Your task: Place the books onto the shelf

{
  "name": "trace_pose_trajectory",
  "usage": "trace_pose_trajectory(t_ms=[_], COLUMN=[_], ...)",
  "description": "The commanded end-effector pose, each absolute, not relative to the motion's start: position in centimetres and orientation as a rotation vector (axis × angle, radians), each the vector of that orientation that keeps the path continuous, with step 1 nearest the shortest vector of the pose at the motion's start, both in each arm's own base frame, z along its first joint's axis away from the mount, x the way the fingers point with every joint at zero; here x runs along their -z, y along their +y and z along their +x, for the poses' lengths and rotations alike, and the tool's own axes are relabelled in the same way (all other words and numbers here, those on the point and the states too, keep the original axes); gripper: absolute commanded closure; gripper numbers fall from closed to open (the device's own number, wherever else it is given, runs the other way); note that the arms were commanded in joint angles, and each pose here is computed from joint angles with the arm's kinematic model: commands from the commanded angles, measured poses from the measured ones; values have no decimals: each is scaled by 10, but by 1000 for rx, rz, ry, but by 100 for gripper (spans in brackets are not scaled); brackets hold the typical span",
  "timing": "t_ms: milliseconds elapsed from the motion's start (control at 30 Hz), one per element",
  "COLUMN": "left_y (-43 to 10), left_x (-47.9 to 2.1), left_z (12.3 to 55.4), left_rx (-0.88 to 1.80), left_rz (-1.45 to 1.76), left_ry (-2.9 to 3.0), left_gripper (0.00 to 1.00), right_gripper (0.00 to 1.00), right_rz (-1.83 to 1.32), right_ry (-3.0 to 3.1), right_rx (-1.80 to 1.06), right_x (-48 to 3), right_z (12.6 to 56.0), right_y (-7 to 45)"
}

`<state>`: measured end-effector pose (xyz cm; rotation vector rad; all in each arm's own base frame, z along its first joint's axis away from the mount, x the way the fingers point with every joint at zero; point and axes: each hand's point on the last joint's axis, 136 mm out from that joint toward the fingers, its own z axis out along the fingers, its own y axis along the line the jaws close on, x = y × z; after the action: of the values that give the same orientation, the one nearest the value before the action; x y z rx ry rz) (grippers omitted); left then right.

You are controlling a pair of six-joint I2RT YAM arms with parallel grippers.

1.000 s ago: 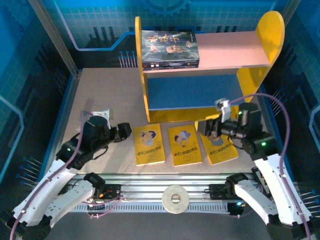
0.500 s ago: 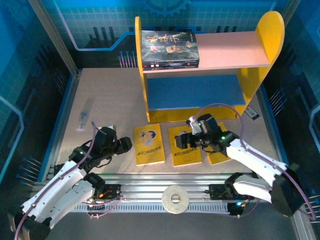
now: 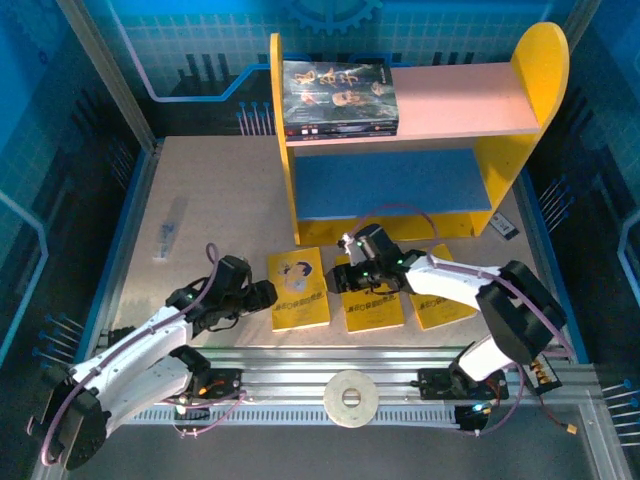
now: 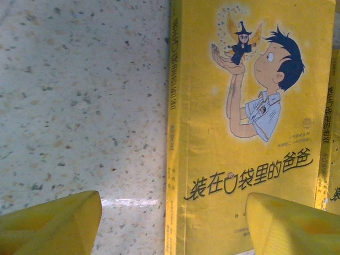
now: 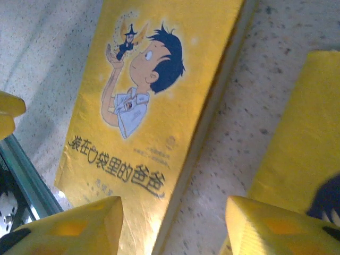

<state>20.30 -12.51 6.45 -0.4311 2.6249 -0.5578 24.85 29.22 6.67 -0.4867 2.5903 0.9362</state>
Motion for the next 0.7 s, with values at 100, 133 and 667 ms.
trace_pose_trajectory(t_ms=[100, 133, 667], left_y=[-135, -136, -144], left_x=[-56, -55, -30], left_z=[206, 205, 209], left_rx=[607, 607, 595], left_rz=[-414, -410, -388], left_ry=[2628, 2633, 2696], left_gripper=[27, 27, 27], right_gripper=[52, 53, 63], right_rz=[-553, -556, -593], right_ry=[2584, 2592, 2655], right_rx=[-952, -942, -815], right_x=[-59, -56, -30], right_z=[251, 251, 248], right_y=[318, 319, 315])
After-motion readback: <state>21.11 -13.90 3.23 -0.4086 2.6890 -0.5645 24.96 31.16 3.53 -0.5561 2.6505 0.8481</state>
